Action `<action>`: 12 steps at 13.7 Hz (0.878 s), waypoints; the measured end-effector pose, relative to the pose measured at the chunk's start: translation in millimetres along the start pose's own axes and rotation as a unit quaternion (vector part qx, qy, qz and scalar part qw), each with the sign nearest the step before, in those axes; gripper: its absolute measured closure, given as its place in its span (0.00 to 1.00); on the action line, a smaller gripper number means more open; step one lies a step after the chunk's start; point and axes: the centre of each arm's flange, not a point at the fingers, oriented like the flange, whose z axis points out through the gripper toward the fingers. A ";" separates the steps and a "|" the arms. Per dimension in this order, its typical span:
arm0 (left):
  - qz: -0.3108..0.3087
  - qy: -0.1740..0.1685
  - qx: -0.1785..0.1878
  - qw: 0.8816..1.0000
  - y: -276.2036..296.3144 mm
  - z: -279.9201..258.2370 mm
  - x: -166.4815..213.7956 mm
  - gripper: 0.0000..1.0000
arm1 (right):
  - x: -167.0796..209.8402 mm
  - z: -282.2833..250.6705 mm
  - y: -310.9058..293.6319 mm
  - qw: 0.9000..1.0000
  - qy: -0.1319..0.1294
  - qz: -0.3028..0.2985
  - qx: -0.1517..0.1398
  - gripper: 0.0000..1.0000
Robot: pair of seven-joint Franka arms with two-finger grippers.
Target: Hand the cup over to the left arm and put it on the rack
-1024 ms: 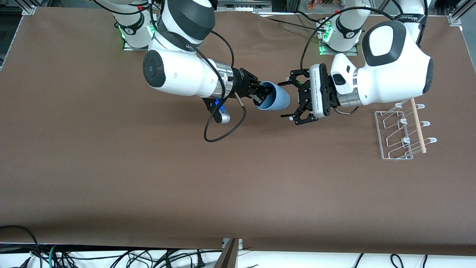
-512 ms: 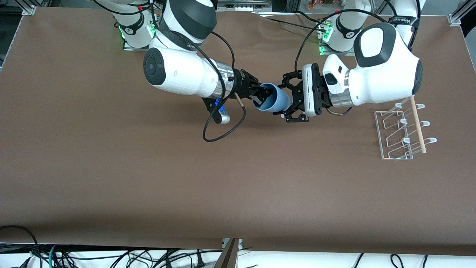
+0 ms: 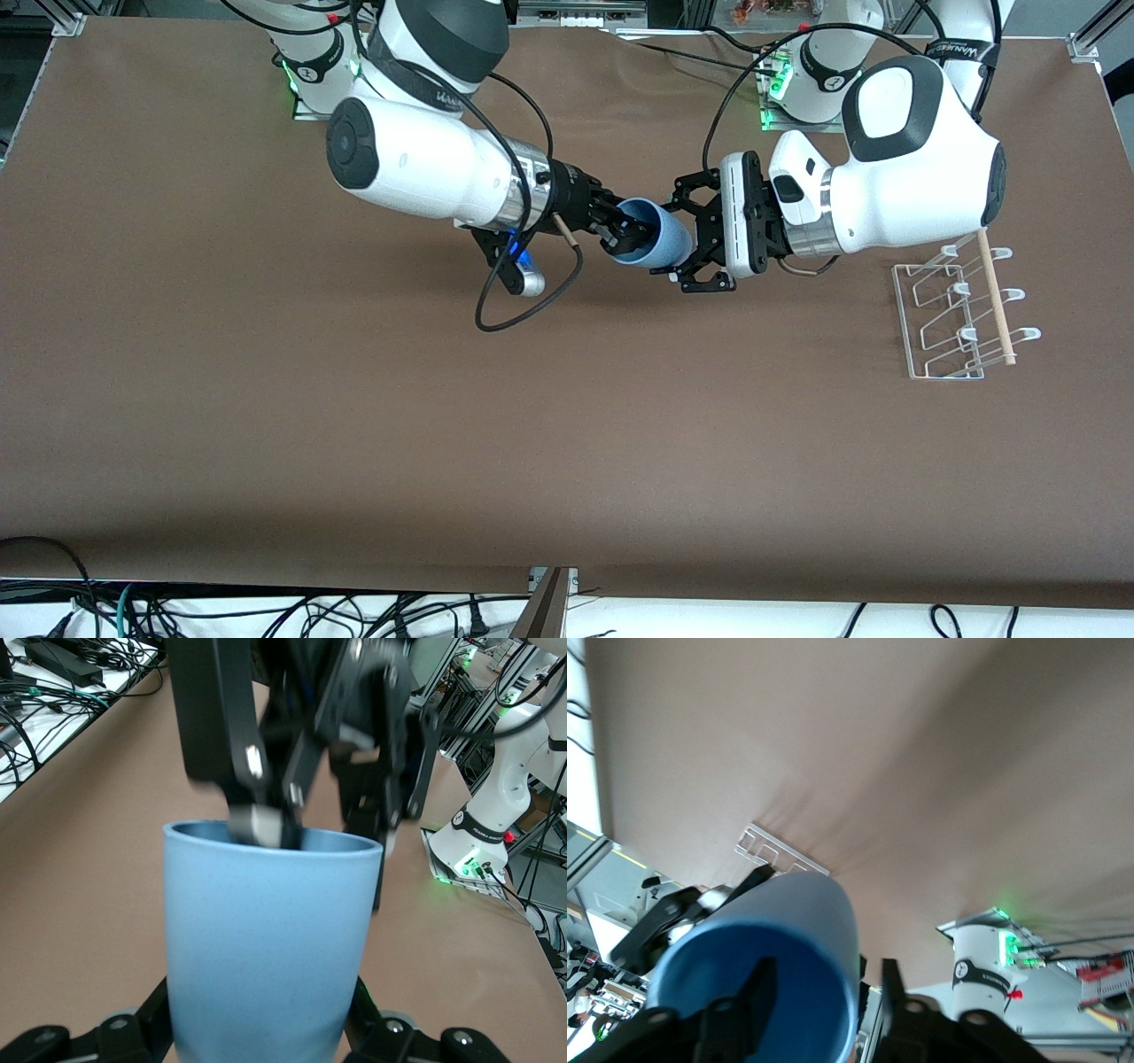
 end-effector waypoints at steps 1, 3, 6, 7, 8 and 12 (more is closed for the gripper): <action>0.000 0.000 0.000 1.000 0.0 0.0 0.0 0.24 | -6.5 -11.9 -0.5 1.000 0.004 -0.006 0.006 0.28; 0.000 0.000 0.000 1.000 -0.3 -0.4 -0.3 0.24 | -6.8 -32.9 -0.1 1.000 0.012 -0.008 0.010 0.07; 0.000 0.000 -0.001 1.000 -0.5 -1.1 -0.9 0.24 | 42.6 -69.2 5.5 0.999 0.030 0.006 -0.014 0.01; -0.002 0.000 -0.004 1.000 -1.2 -3.2 -2.8 0.24 | 62.1 -89.0 9.8 0.999 0.033 0.002 -0.024 0.01; -0.005 -0.001 -0.009 1.000 -2.6 -7.5 -6.1 0.24 | 77.9 -111.6 15.4 0.999 0.034 -0.005 -0.032 0.01; -0.016 -0.013 -0.029 0.999 -10.8 -37.9 -26.4 0.24 | 132.9 -197.0 44.4 0.997 0.041 -0.048 -0.053 0.00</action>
